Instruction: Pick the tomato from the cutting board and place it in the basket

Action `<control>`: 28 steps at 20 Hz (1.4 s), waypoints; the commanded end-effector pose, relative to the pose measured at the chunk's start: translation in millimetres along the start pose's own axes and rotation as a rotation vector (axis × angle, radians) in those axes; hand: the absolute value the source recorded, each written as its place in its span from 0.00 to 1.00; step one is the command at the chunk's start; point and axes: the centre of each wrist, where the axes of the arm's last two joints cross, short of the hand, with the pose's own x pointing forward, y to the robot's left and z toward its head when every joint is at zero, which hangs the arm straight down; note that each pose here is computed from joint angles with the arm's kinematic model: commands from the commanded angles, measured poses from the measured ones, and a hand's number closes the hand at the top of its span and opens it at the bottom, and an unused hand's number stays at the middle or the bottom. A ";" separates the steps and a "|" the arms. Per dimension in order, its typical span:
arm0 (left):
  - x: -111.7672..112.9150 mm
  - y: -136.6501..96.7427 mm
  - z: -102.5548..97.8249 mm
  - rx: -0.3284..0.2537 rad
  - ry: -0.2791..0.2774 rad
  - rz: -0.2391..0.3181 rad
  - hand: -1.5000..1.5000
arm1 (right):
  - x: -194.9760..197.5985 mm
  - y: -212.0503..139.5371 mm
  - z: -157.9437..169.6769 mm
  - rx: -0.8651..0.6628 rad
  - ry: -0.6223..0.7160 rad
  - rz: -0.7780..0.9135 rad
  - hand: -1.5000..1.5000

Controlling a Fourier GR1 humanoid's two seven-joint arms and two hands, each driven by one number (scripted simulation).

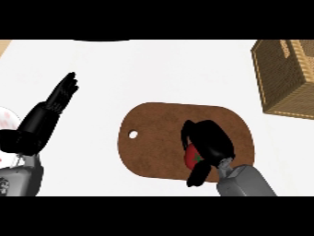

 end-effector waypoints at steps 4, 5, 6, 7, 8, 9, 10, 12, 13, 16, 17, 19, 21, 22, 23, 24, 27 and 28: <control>-14.6 11.1 1.2 0.036 0.023 0.003 0.50 | -89.4 4.7 80.6 -0.015 0.065 0.061 1.00; -4.7 4.5 -3.9 0.001 0.002 -0.001 0.50 | -90.3 22.1 82.0 -0.046 0.082 0.046 1.00; -6.4 -9.9 -5.2 0.022 -0.008 0.006 0.50 | -103.3 -3.6 91.1 -0.059 0.075 0.051 1.00; -1.7 -8.8 -7.1 0.018 0.006 0.003 0.50 | -89.4 1.5 105.3 -0.085 0.073 0.046 1.00; 1.9 0.2 -0.4 0.025 0.007 0.014 0.50 | -105.1 16.3 104.9 -0.106 0.082 0.044 1.00; -8.0 18.5 3.9 0.019 0.002 -0.007 0.50 | -100.8 29.3 109.9 -0.127 0.075 0.016 1.00; -4.6 -19.2 -4.0 0.001 -0.001 0.009 0.50 | -92.2 11.0 119.6 -0.145 0.049 -0.025 1.00; -12.3 -5.4 5.4 0.008 0.002 0.000 0.50 | -86.2 4.0 130.8 -0.164 0.040 -0.126 1.00; -4.5 -1.0 -7.5 0.016 0.010 0.004 0.50 | -91.0 -1.0 136.3 -0.182 0.011 -0.205 1.00; -8.2 13.5 -1.5 0.016 0.004 0.012 0.50 | -75.3 -10.9 146.4 -0.260 -0.049 -0.355 1.00; -9.8 2.9 13.1 0.016 0.018 0.009 0.50 | -69.2 -19.8 149.8 -0.328 -0.074 -0.397 1.00; -8.0 -4.0 0.2 0.036 0.008 -0.001 0.50 | -70.8 -34.6 151.3 -0.455 -0.153 -0.493 1.00; -12.2 -1.2 4.7 0.037 0.011 -0.008 0.50 | -56.4 -54.1 170.8 -0.529 -0.207 -0.549 1.00; -4.3 3.0 -2.8 0.017 0.013 0.001 0.50 | -43.3 -63.0 174.5 -0.553 -0.220 -0.574 1.00; -0.7 3.4 8.5 0.025 -0.001 0.003 0.50 | -56.3 -60.5 198.7 -0.577 -0.196 -0.561 1.00; -3.1 12.8 13.3 0.027 -0.007 0.023 0.50 | -57.4 -74.6 207.5 -0.589 -0.189 -0.569 1.00; -20.0 1.8 13.6 0.014 0.011 0.007 0.50 | -48.0 -91.6 234.2 -0.613 -0.168 -0.602 1.00; -3.5 1.9 2.7 0.006 0.015 -0.007 0.50 | -48.9 -101.6 239.4 -0.626 -0.144 -0.596 1.00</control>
